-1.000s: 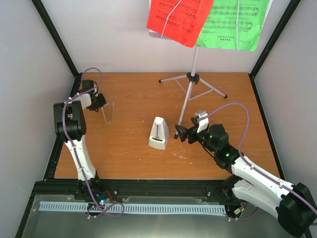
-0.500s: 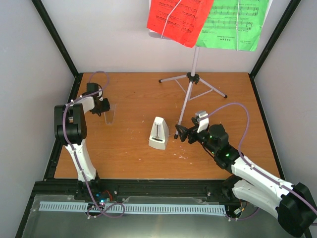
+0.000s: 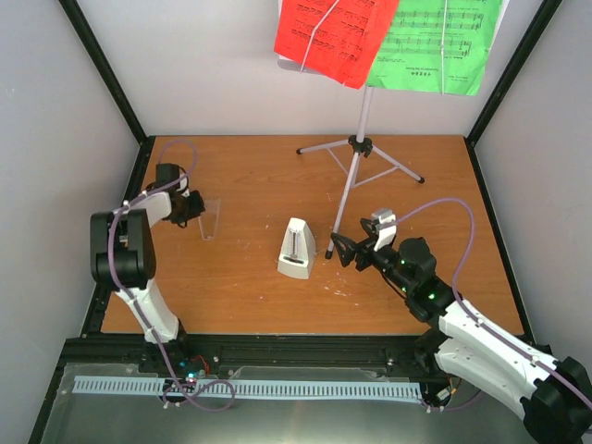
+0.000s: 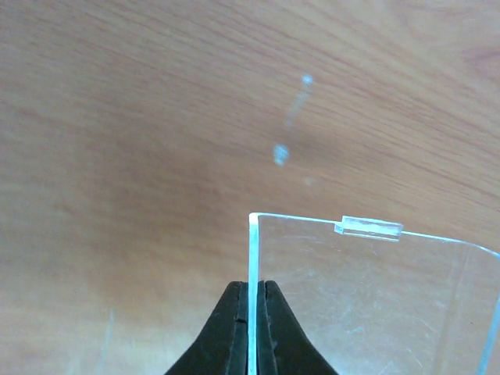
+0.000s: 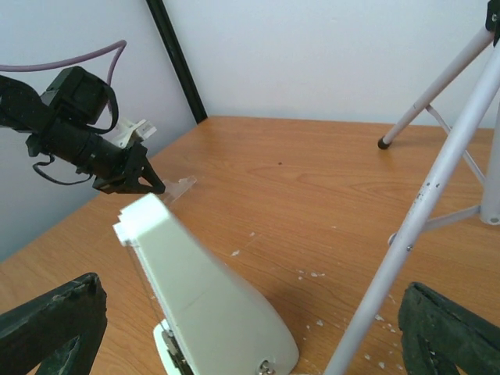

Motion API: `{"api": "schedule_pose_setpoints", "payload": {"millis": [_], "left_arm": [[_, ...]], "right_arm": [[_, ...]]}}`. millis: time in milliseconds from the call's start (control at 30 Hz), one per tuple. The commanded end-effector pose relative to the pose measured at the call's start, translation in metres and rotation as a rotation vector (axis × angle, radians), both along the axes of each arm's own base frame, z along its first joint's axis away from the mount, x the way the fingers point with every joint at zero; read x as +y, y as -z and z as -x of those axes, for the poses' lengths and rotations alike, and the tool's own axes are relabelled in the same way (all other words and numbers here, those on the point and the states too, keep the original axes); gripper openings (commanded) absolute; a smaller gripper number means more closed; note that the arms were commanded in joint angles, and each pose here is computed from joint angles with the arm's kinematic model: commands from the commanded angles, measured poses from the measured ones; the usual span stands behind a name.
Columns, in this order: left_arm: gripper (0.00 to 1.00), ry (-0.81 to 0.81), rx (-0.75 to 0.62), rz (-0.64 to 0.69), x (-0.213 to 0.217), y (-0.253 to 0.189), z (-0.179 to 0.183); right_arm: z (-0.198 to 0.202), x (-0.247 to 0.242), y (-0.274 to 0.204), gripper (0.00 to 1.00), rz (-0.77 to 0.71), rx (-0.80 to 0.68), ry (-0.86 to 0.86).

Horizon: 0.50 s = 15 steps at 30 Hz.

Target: Pack up the instrument practice props

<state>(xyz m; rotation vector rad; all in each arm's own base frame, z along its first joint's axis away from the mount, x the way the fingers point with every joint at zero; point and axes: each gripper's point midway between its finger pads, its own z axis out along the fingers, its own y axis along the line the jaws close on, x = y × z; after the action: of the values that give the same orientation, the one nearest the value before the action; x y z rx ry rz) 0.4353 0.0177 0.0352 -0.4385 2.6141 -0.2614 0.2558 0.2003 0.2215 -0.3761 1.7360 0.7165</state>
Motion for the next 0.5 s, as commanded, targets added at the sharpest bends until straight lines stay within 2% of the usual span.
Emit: {"api": "schedule_pose_setpoints", "payload": {"millis": [0,67,233,333,467], "left_arm": [[0.0,0.019,-0.151,0.186,-0.031,-0.069,0.009],[0.0,0.029,-0.188,0.298,-0.049,-0.09,0.024],[0.0,0.04,-0.183,0.709,-0.113,-0.126,0.08],[0.0,0.065,-0.177,0.819,-0.143,-0.146,0.105],[0.0,0.072,-0.064,0.917,-0.156,-0.155,0.132]], "right_arm": [[0.009,-0.002,-0.018,1.0,-0.074,-0.055,-0.02],[0.015,-0.001,-0.027,1.0,-0.089,-0.098,-0.047],[0.048,0.007,-0.068,0.97,-0.119,-0.318,-0.186],[0.064,0.014,-0.093,0.97,-0.122,-0.449,-0.234],[0.065,0.045,-0.094,0.97,0.015,-0.522,-0.282]]}}
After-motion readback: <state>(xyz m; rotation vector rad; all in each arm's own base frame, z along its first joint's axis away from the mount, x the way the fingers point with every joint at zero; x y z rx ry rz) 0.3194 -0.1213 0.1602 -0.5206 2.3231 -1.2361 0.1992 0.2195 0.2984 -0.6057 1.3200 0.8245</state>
